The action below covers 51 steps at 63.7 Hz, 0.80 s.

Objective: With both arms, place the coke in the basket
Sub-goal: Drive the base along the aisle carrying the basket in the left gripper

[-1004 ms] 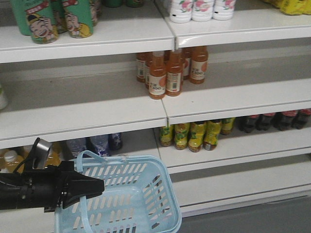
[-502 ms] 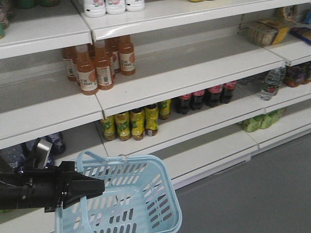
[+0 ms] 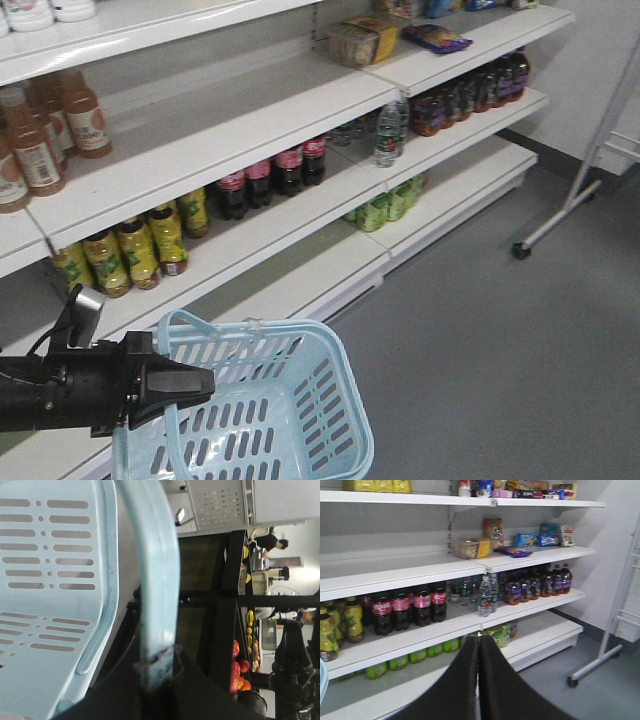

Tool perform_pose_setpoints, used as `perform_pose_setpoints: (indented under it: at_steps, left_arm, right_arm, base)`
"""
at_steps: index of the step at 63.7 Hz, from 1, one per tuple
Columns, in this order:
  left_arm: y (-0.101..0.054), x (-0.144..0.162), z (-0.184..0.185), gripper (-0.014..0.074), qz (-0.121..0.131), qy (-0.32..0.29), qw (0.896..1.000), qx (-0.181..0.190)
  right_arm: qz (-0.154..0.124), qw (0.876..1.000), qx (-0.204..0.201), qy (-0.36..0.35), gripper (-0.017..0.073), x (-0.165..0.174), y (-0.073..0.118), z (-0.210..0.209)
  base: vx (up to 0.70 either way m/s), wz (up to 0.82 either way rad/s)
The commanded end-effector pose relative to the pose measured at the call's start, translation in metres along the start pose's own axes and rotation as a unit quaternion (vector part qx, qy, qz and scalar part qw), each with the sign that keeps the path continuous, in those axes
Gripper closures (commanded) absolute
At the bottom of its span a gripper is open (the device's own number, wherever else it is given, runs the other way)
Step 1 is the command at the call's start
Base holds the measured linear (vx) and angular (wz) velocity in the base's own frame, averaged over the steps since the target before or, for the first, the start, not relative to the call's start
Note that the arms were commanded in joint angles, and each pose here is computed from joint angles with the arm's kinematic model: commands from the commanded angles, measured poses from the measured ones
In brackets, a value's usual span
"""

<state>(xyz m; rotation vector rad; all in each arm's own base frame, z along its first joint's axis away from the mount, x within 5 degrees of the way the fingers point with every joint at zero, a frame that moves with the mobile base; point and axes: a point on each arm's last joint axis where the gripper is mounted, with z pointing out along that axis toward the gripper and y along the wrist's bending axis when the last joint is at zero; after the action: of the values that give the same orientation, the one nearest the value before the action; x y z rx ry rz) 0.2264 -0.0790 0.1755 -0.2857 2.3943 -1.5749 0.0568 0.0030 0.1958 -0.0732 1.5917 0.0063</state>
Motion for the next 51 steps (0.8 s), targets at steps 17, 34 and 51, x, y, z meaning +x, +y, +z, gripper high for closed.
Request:
perform_pose_setpoints:
  at_steps: [17,34,51]
  left_arm:
    - [-0.0199,-0.0030,-0.0040,0.0600,0.015,-0.011,0.998,0.057]
    - [-0.0199,-0.0030,-0.0040,0.0600,0.015,-0.011,0.998,0.057]
    - [-0.0199,-0.0030,-0.0040,0.0600,0.015,-0.011,0.998,0.057]
  right_arm:
    - [-0.006,0.999,0.005,-0.042,0.0569,-0.0043,-0.0006,-0.0011]
    - [-0.006,0.999,0.005,-0.042,0.0569,-0.0043,-0.0006,-0.0011]
    - [-0.006,0.999,0.005,-0.042,0.0569,-0.0042,-0.0006,-0.0011]
  base:
    - [-0.11,-0.59]
    - [-0.09,-0.50]
    - [-0.07,-0.43]
